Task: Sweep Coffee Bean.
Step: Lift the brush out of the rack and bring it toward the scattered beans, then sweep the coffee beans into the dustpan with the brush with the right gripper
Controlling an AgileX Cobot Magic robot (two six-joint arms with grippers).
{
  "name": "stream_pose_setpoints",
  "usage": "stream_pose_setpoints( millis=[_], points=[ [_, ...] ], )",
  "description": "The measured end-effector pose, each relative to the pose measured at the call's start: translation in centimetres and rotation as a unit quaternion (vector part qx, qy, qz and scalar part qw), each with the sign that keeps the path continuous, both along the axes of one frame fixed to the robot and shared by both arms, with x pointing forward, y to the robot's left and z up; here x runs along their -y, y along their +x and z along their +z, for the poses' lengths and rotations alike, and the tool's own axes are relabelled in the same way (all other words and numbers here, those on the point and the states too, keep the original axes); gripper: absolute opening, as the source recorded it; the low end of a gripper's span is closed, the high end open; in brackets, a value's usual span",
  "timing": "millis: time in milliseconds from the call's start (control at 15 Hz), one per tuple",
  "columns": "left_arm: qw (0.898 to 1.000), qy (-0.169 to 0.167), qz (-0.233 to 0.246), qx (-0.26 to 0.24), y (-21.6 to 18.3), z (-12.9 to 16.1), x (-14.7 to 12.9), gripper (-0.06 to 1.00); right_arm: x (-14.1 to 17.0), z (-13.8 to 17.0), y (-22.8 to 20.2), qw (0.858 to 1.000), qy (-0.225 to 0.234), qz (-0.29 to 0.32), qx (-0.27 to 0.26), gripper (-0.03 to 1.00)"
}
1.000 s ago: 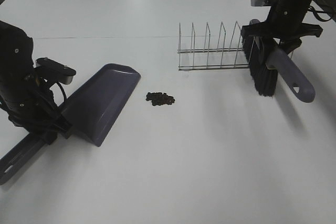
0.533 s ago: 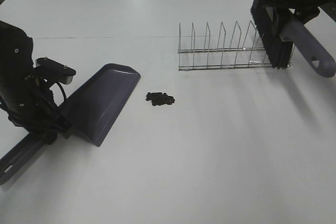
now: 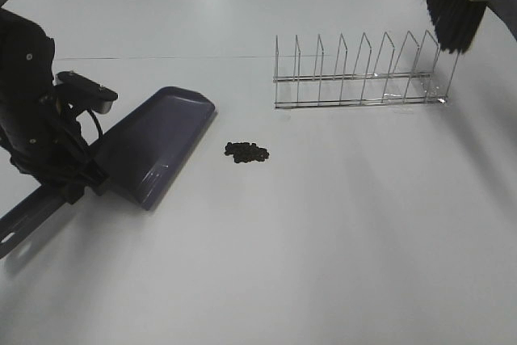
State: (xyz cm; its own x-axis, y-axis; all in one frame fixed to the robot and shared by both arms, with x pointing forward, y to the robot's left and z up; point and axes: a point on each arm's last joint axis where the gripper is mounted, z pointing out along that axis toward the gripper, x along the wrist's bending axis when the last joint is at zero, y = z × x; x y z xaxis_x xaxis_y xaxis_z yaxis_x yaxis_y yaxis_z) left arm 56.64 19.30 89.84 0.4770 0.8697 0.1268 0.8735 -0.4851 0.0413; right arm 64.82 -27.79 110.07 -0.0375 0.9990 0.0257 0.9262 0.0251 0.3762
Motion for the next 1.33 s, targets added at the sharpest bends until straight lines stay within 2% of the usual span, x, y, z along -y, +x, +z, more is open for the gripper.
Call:
stream_pose_setpoints(
  millis=[200, 333, 467, 600, 800, 867, 1333],
  points=[
    [1.000, -0.001, 0.000, 0.024, 1.8, 2.0, 0.5, 0.33, 0.2, -3.0, -3.7, 0.997, -0.005, 0.000, -0.077, 0.31],
    [0.999, 0.022, -0.018, 0.028, 2.5, 2.8, 0.8, 0.33, 0.4, -6.1, -5.0, 0.990, -0.022, 0.002, -0.137, 0.31],
    [0.998, 0.047, -0.026, 0.010, 2.9, 2.3, 1.3, 0.33, 0.6, -8.1, -5.0, 0.985, -0.037, -0.011, -0.168, 0.31],
    [0.998, 0.058, -0.025, -0.009, 3.3, 1.4, 1.8, 0.33, -0.4, -9.1, -4.7, 0.982, -0.067, -0.006, -0.178, 0.31],
    [0.995, 0.084, -0.042, -0.024, 4.3, 0.4, 3.7, 0.33, -5.3, -12.2, -4.4, 0.967, -0.146, 0.064, -0.200, 0.31],
    [0.994, 0.089, -0.056, -0.028, 4.5, -0.2, 5.2, 0.33, -8.3, -14.2, -3.6, 0.960, -0.164, 0.095, -0.206, 0.31],
    [0.992, 0.098, -0.065, -0.050, 4.0, -1.3, 6.1, 0.33, -17.9, -18.2, -1.7, 0.948, -0.183, 0.188, -0.179, 0.31]
  ],
)
